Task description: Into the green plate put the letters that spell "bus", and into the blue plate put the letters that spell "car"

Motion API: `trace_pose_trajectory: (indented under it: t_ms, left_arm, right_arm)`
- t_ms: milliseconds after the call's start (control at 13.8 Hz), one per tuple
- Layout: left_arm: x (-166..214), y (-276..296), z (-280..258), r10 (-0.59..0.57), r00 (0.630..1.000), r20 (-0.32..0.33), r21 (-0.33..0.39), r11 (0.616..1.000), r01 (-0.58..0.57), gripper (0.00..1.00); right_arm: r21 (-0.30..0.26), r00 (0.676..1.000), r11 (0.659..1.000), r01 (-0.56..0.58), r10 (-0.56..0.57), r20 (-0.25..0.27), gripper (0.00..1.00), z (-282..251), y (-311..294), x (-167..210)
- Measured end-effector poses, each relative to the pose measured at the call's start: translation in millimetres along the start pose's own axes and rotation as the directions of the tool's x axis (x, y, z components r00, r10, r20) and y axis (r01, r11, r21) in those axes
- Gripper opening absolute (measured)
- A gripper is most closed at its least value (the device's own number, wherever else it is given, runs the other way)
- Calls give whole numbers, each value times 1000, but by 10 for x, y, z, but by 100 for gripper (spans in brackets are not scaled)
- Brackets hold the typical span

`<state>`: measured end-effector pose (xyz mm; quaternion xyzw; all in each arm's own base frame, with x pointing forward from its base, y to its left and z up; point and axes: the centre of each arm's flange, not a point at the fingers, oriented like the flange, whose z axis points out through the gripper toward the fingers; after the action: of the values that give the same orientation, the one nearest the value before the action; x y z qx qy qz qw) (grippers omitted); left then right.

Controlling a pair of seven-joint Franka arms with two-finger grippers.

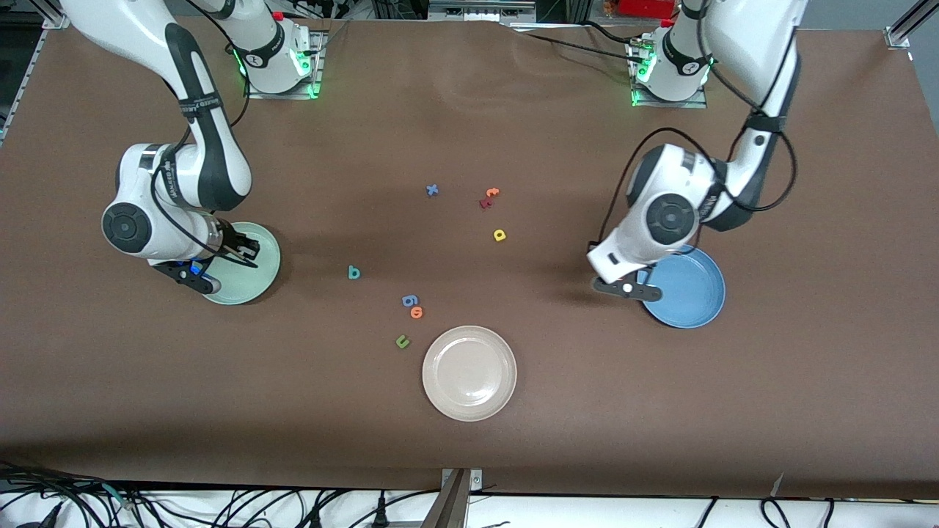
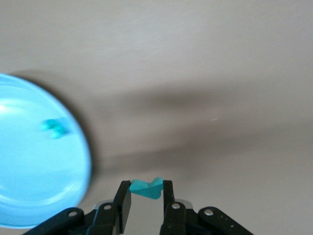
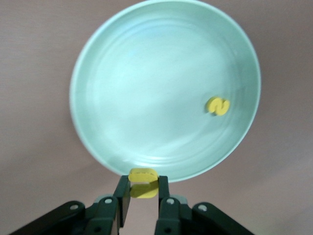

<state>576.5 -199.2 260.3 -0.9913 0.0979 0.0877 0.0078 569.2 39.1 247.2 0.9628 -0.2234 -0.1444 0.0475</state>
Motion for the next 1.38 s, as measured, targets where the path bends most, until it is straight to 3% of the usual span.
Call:
trace_pose_trajectory:
  t_ms: [290,435,797,942,1232,1377]
  left_arm:
    - [-112,-618,7,47,999,6,4,999,-47,31]
    - [-138,-749,31,64,997,-31,29,998,-63,31]
    - [-92,-986,171,153,981,-117,46,988,-149,31]
    - [-54,-1131,236,195,971,-136,61,980,-188,35]
    - [10,-1368,218,234,960,-151,80,971,-224,71]
    - [42,-1159,183,215,964,-159,50,977,-209,91]
  right_arm:
    - [-19,999,999,28,-29,-32,27,446,54,137]
    - [-26,999,999,30,-31,-36,43,539,52,163]
    - [0,999,1000,24,-24,-45,95,239,-15,110]
    - [25,998,1000,-15,17,-54,99,-14,-193,-9]
    - [68,992,993,-99,104,-74,99,-234,-849,-396]
    - [80,995,996,-42,50,-90,99,-264,-1136,-571]
